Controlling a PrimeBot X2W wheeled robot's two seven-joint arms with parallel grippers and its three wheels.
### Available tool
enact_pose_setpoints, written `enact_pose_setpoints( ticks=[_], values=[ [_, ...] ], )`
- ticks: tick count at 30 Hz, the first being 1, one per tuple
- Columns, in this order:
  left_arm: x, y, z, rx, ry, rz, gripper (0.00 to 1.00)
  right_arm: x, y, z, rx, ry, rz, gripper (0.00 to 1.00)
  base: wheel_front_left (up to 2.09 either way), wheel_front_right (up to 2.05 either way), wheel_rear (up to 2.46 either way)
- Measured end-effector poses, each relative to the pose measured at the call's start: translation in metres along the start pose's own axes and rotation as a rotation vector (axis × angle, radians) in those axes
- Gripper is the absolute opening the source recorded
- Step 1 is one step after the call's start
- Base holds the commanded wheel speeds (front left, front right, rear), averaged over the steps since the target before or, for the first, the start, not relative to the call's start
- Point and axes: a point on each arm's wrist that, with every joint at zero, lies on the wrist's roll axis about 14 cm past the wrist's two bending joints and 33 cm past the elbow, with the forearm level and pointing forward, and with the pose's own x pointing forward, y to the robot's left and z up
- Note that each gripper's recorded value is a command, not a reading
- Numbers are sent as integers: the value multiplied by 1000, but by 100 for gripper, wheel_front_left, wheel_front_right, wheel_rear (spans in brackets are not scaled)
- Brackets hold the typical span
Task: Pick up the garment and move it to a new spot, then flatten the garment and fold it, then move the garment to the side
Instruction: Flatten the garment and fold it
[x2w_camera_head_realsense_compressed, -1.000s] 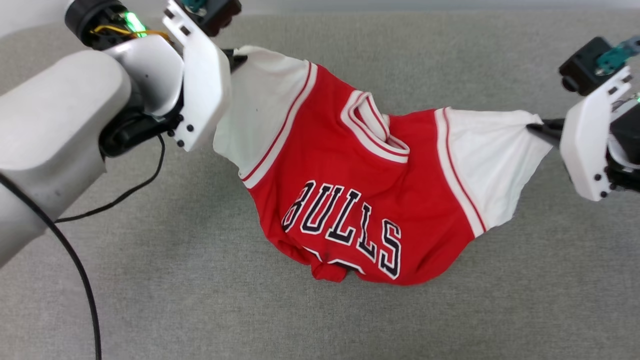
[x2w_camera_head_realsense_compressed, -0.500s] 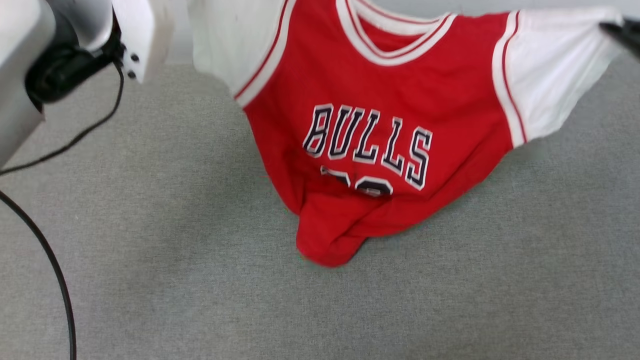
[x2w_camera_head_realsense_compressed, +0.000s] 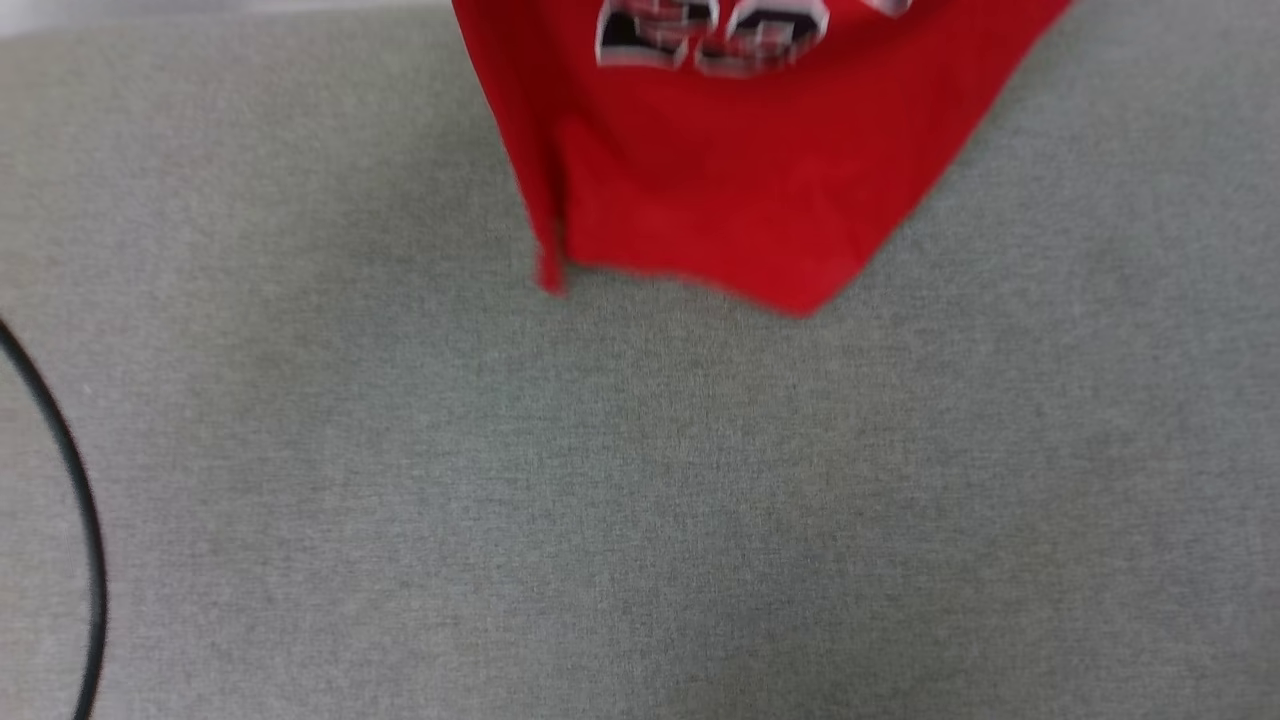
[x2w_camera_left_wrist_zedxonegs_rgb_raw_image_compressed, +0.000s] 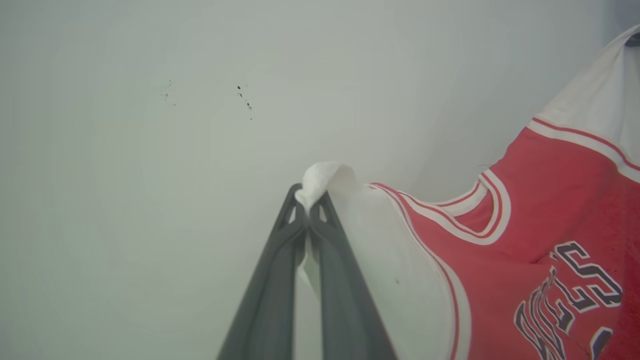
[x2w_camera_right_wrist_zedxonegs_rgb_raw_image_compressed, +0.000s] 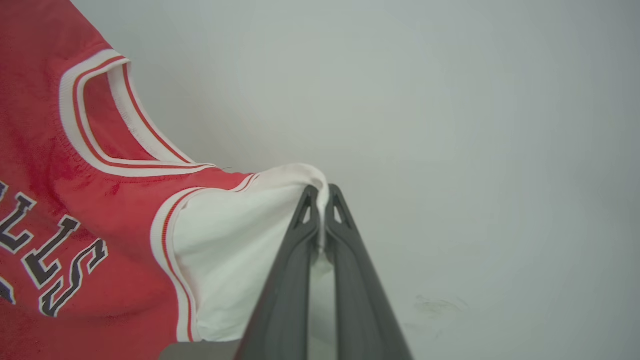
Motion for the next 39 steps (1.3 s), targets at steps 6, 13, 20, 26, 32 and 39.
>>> enact_pose_setpoints(
  ticks=[6,13,20,26,32,39],
  values=[
    [26,26,1,-6,-70,63,0,33,-23,34,-34,-125,-82,0,0,0,0],
    [48,45,0,7,-143,114,0,64,-30,47,-87,-196,-126,0,0,0,0],
    [60,52,-35,-7,-110,139,0,95,-16,22,-86,-181,-106,0,0,0,0],
    [62,46,-86,-33,-29,129,0,113,0,-25,-79,-94,-70,0,0,0,0],
    [45,22,-146,-89,77,88,0,112,42,-85,-26,4,23,0,0,0,0],
    [4,-18,-197,-160,176,27,0,84,91,-138,29,84,135,0,0,0,0]
  ],
)
